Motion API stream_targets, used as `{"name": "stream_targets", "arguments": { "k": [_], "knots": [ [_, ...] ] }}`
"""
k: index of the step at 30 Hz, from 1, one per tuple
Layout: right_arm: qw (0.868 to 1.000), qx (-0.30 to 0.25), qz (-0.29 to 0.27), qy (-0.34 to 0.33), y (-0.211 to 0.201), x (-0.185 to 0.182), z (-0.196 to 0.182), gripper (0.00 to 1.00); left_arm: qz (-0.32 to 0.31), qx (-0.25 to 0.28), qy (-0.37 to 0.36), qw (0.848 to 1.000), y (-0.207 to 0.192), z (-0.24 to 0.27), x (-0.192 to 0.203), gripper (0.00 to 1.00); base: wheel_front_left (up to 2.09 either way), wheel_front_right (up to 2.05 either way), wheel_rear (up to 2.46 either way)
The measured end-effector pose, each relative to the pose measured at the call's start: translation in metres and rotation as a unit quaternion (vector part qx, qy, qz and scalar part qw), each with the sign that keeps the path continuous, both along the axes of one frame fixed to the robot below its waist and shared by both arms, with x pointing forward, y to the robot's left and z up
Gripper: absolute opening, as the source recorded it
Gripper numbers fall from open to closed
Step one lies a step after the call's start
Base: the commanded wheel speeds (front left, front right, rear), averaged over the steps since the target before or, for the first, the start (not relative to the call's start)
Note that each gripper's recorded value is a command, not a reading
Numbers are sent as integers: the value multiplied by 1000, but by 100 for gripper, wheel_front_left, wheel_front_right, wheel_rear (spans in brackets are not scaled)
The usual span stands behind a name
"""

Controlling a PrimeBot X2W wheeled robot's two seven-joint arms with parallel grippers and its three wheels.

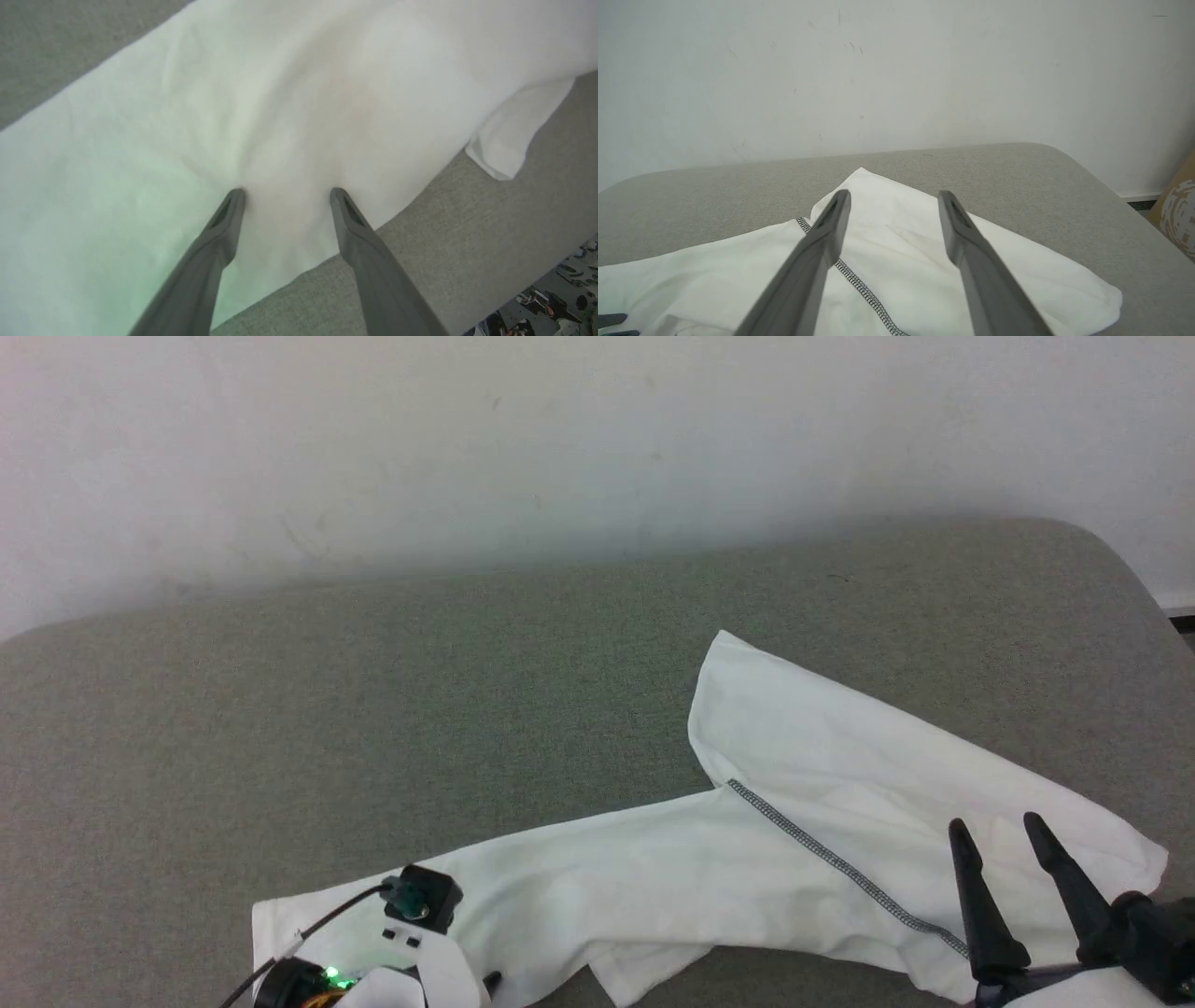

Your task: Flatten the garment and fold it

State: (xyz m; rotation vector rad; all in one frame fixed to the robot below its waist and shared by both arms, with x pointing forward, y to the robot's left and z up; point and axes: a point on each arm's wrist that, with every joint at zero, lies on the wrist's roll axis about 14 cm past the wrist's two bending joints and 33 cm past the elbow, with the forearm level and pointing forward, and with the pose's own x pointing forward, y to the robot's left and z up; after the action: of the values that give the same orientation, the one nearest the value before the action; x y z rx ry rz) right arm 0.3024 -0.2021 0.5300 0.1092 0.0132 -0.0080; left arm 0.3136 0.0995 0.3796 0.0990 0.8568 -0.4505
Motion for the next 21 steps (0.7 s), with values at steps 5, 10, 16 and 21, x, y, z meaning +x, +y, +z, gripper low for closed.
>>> {"name": "stream_targets", "arguments": {
  "k": [5,10,16,21],
  "knots": [
    [1000,2,-3,-1,-1,4,1,100,-33,15,27,999,-7,-5,1,0,0,0,0],
    [1000,10,-5,-2,-3,6,1,100,-3,-16,-18,1000,-3,11,19,0,0,0,0],
    [1000,14,2,-6,0,9,2,100,129,-37,-211,968,61,101,79,0,0,0,0],
    [1000,15,9,-6,4,12,2,100,251,6,-283,926,145,143,79,0,0,0,0]
  ]
}}
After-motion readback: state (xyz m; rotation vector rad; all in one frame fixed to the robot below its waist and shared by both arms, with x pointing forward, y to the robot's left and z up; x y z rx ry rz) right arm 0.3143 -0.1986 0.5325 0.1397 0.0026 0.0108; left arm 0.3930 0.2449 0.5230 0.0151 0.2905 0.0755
